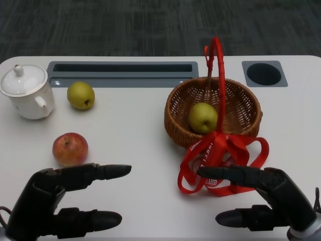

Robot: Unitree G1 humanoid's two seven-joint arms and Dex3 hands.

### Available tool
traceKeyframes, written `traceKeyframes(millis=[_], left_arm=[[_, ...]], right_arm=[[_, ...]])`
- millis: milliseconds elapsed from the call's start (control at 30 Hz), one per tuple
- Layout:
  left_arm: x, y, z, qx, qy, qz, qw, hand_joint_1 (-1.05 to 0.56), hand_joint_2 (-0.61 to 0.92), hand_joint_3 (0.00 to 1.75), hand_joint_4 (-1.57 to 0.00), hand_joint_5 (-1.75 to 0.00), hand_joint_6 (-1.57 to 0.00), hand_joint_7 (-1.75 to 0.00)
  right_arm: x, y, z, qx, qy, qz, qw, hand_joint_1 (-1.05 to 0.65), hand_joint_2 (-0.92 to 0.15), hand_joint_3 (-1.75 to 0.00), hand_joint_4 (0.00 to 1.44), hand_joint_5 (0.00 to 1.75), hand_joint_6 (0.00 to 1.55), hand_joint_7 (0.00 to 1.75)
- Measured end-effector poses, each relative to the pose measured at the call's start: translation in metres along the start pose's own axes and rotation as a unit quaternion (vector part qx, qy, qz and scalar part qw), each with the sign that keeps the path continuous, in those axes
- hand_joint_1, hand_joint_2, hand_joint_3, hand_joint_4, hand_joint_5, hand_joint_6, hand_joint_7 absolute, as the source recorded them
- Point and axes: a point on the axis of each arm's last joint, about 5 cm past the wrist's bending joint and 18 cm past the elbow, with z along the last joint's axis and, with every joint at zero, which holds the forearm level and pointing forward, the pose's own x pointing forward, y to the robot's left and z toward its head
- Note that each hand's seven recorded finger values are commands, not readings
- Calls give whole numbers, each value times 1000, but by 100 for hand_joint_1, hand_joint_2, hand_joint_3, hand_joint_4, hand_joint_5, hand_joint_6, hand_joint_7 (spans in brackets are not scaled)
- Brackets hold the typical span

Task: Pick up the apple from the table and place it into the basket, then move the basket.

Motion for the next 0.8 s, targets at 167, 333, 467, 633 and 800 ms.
traceKeyframes(millis=[167,333,467,633,800], left_arm=[[0,0,-1,0,2,0,1000,-52,80,0,-92,0,-86,0],[0,0,-1,1,2,0,1000,-54,80,0,-90,0,-84,0],[-1,3,3,12,1,-5,1000,-58,81,0,-85,0,-79,0],[-3,14,13,75,2,-6,997,-66,83,1,-70,0,-68,0],[-2,30,27,177,17,-5,984,-78,84,1,-40,0,-43,0]], right_arm=[[0,1,0,2,1,-1,1000,-51,-83,0,77,0,69,0],[0,1,-1,3,2,-1,1000,-50,-83,0,77,0,69,0],[0,1,-1,2,2,-1,1000,-50,-83,0,77,0,69,0],[0,1,-1,2,3,-1,1000,-50,-83,0,77,0,69,0],[0,1,-1,3,4,-1,1000,-50,-83,0,77,0,69,0]])
